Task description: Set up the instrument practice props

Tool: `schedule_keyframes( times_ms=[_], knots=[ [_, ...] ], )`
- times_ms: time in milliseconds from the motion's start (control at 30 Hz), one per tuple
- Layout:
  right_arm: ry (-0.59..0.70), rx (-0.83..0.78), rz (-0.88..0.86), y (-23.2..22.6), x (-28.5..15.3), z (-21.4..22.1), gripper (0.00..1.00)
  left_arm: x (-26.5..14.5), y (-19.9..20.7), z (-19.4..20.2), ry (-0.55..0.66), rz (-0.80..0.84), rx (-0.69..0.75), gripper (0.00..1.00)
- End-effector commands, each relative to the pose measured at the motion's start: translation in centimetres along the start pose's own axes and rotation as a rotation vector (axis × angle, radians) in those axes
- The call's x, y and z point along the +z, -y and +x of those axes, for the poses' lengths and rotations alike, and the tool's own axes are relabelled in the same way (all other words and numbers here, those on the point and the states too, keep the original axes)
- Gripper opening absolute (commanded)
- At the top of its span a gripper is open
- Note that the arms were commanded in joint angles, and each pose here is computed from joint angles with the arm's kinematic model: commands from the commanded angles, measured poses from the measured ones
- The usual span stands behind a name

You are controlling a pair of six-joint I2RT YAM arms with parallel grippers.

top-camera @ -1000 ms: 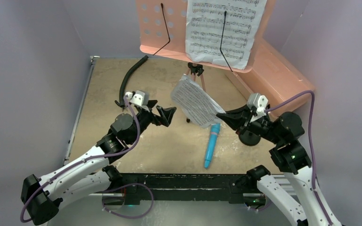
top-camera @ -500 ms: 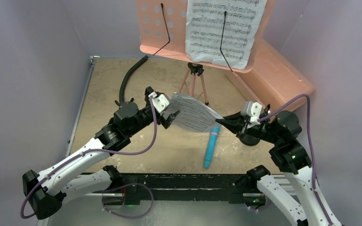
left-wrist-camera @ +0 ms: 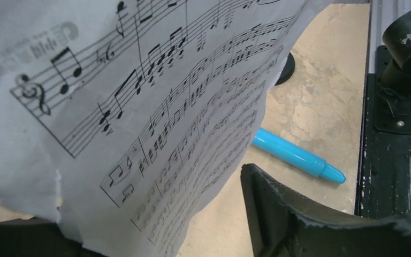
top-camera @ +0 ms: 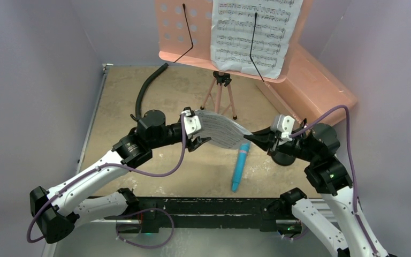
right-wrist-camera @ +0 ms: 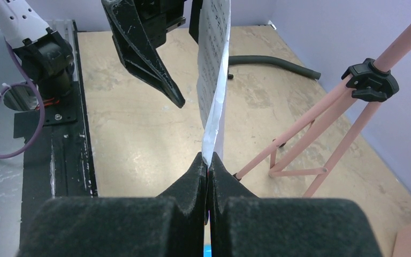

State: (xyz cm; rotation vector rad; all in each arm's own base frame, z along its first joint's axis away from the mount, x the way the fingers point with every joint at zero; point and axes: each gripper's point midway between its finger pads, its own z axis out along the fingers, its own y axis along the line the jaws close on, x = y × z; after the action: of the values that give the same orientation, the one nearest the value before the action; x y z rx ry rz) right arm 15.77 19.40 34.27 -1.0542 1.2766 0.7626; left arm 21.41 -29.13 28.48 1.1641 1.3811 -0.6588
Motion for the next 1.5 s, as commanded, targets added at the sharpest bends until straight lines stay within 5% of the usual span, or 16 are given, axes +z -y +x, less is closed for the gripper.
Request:
schedule_keyframes(
  times_ms=[0, 200, 333, 400, 633, 733, 967, 1467],
  knots=[
    [0.046, -0.039, -0.009, 0.3, 0.2, -1.8, 0.00, 0.0, 0.3, -2.9, 0.083, 0.035, -0.007, 0.61],
    [0.035, -0.010, -0.010, 0.6, 0.6, -1.6, 0.00, 0.1, 0.6, -2.7, 0.086, 0.038, -0.085, 0.41],
    [0.012, 0.021, 0.049, 1.5, 0.6, -0.9, 0.01, 0.2, 0.5, -3.3, 0.138, 0.020, -0.141, 0.10],
    [-0.002, 0.044, 0.081, 1.9, 0.5, -0.3, 0.13, 0.2, 0.5, -3.5, 0.154, 0.010, -0.175, 0.00],
    [-0.025, 0.186, 0.286, 4.3, -0.3, 1.8, 0.72, -0.6, -0.3, -2.9, 0.289, -0.107, -0.367, 0.00],
    [-0.016, 0.281, 0.361, 5.0, -0.7, 2.2, 0.85, -1.4, -1.1, -3.1, 0.370, -0.172, -0.455, 0.00],
    [-0.041, 0.390, 0.371, 5.3, 0.1, 3.3, 0.90, -3.4, -2.3, -4.5, 0.563, -0.242, -0.650, 0.00],
    [-0.001, 0.480, 0.319, 4.7, 1.1, 2.9, 0.91, -4.5, -1.2, -7.5, 0.681, -0.134, -0.679, 0.00]
  ],
)
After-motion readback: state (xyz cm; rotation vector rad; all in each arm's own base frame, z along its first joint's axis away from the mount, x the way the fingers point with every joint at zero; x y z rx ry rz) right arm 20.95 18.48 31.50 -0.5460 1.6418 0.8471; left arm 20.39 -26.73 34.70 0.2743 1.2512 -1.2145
